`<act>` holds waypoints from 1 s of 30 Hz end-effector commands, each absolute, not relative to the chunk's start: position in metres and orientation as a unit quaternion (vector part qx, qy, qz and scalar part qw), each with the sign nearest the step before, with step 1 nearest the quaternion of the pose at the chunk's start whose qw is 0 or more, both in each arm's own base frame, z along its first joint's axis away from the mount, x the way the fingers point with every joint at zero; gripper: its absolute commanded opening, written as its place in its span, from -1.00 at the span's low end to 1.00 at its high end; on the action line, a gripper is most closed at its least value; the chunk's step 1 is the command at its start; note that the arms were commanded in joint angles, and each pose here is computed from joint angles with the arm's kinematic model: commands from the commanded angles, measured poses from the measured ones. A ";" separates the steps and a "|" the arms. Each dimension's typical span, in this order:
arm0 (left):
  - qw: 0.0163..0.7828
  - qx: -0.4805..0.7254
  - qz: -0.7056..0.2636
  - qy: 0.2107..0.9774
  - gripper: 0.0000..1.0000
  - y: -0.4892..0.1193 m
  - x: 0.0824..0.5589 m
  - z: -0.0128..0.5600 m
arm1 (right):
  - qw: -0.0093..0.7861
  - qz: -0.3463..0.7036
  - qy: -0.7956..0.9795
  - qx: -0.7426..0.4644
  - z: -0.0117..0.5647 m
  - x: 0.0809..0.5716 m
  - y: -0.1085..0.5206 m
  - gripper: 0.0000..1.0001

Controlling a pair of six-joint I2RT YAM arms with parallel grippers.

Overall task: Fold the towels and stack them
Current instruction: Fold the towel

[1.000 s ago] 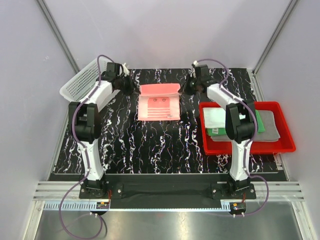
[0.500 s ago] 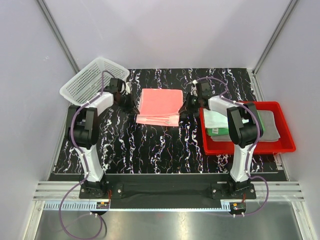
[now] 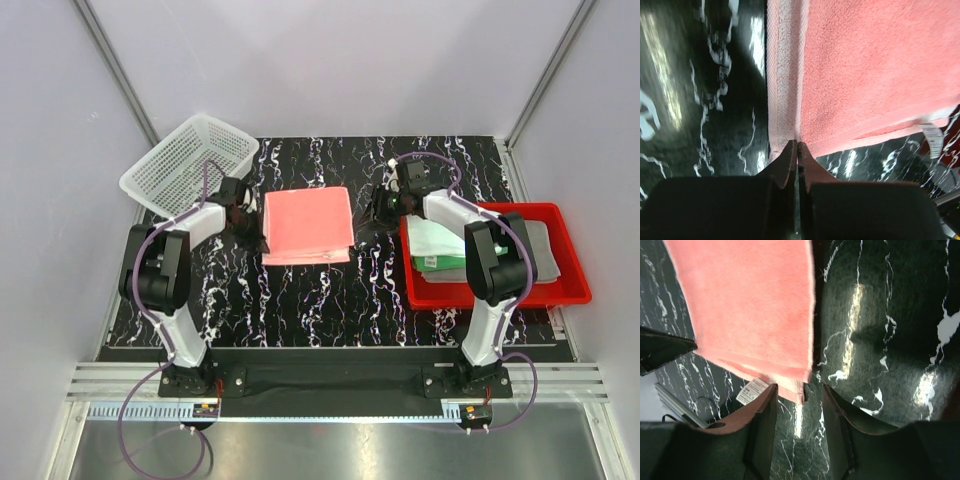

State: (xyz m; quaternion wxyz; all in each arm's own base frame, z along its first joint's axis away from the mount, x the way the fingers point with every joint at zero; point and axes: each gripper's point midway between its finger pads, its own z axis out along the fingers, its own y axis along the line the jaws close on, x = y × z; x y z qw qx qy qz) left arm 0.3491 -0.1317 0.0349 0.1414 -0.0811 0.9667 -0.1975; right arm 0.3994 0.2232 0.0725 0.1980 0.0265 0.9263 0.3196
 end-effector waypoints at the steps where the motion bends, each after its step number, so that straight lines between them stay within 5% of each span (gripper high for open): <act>1: 0.168 -0.094 -0.192 0.962 -1.00 -0.130 0.342 0.045 | 0.193 0.295 0.936 0.001 0.087 0.387 0.233 -0.05; 22: 0.152 -0.106 -0.179 0.966 -1.00 -0.126 0.333 0.030 | 0.165 0.241 0.955 0.039 0.030 0.383 0.258 -0.14; 26: 0.152 -0.106 -0.178 0.967 -1.00 -0.126 0.335 0.032 | 0.165 0.247 0.954 0.048 0.029 0.384 0.261 -0.29; 30: 0.159 -0.110 -0.179 0.965 -1.00 -0.126 0.339 0.038 | 0.163 0.255 0.952 0.049 0.035 0.385 0.264 -0.72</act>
